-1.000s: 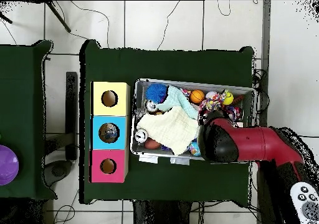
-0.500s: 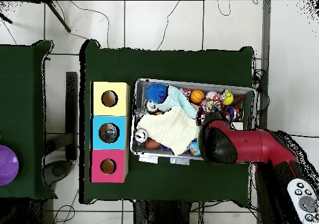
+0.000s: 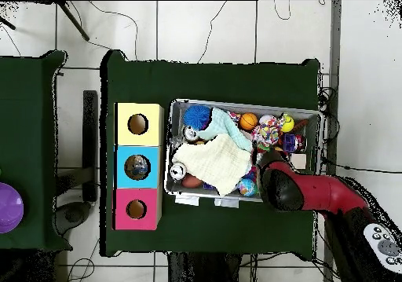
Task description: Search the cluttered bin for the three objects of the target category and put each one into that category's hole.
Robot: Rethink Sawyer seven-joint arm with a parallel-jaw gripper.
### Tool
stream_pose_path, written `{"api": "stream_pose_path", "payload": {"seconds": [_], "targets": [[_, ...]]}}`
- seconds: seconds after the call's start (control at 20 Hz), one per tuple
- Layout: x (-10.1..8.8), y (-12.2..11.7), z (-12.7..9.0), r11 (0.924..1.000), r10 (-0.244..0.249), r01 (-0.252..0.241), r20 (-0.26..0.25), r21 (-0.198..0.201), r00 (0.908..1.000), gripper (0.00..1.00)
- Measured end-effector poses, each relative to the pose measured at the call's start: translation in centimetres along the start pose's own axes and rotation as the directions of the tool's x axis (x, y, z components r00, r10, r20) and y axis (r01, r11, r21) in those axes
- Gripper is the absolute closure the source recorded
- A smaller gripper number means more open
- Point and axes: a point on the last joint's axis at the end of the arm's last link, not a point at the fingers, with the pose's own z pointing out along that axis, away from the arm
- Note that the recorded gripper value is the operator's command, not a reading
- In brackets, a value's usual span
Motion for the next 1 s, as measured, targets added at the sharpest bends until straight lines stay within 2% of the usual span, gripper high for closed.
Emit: {"api": "stream_pose_path", "payload": {"seconds": [0.2, 0.45, 0.6, 0.65, 0.85, 1.0], "targets": [[1.9, -0.1, 1.3, 0.9994, 0.027, -0.027, -0.033, -0.02, 0.9991, 0.0], [3.7, 1.2, 2.9, 0.9987, 0.015, -0.018, -0.054, -0.047, 0.9984, 0.0], [3.8, 1.4, 3.6, 0.9986, 0.006, -0.008, -0.037, -0.052, 0.9993, 0.0], [3.7, 1.3, 4.1, 0.9987, -0.004, 0.003, -0.008, -0.051, 1.0, 0.0], [3.0, 0.8, 5.0, 0.9989, -0.011, 0.013, 0.039, -0.045, 0.9992, 0.0], [3.6, 0.3, 6.1, 0.9988, -0.03, 0.031, 0.042, -0.039, 0.9987, 0.0]]}}
